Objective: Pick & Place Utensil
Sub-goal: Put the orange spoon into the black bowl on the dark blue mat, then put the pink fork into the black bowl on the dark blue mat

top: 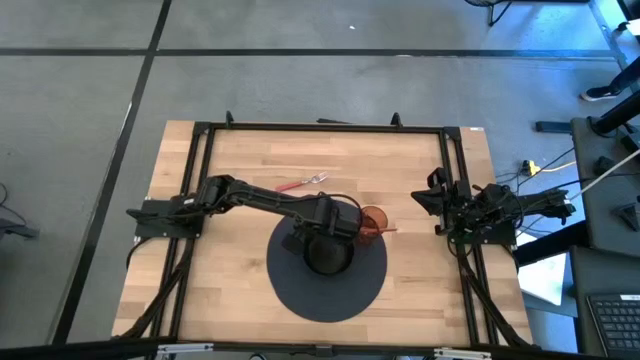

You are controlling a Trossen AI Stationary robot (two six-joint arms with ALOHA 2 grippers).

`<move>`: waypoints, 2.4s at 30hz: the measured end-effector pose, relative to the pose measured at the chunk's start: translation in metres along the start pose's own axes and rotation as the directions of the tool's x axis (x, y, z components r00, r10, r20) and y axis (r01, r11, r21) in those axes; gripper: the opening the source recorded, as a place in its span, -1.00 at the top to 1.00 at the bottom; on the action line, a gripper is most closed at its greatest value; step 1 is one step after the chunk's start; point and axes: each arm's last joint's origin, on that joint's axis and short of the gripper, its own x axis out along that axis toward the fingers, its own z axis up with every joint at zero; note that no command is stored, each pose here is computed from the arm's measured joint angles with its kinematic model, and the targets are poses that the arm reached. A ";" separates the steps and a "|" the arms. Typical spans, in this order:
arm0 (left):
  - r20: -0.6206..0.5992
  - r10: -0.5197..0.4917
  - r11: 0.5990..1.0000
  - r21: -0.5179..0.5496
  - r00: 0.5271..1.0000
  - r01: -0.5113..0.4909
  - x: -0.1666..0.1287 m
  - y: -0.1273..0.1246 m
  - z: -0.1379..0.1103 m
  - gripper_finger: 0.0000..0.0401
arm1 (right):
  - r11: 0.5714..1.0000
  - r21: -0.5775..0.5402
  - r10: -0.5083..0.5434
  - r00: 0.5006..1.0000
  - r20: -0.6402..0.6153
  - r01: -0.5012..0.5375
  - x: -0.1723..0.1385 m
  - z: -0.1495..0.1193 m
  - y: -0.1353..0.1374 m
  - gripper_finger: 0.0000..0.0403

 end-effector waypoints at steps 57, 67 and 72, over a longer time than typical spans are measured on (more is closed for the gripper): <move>0.455 0.011 0.984 -0.165 0.890 0.072 -0.098 -0.012 -0.040 0.56 | 1.000 0.026 0.000 1.000 -0.013 0.000 0.000 -0.001 0.000 0.92; 0.555 0.351 0.812 -0.581 0.754 0.050 -0.094 0.048 -0.154 0.95 | 0.999 0.042 -0.004 0.999 -0.037 0.005 0.000 -0.004 0.000 0.92; 0.483 0.457 0.595 -0.790 0.747 0.147 -0.035 0.070 -0.210 0.98 | 0.999 0.041 -0.023 0.999 -0.035 0.024 0.000 -0.004 -0.001 0.92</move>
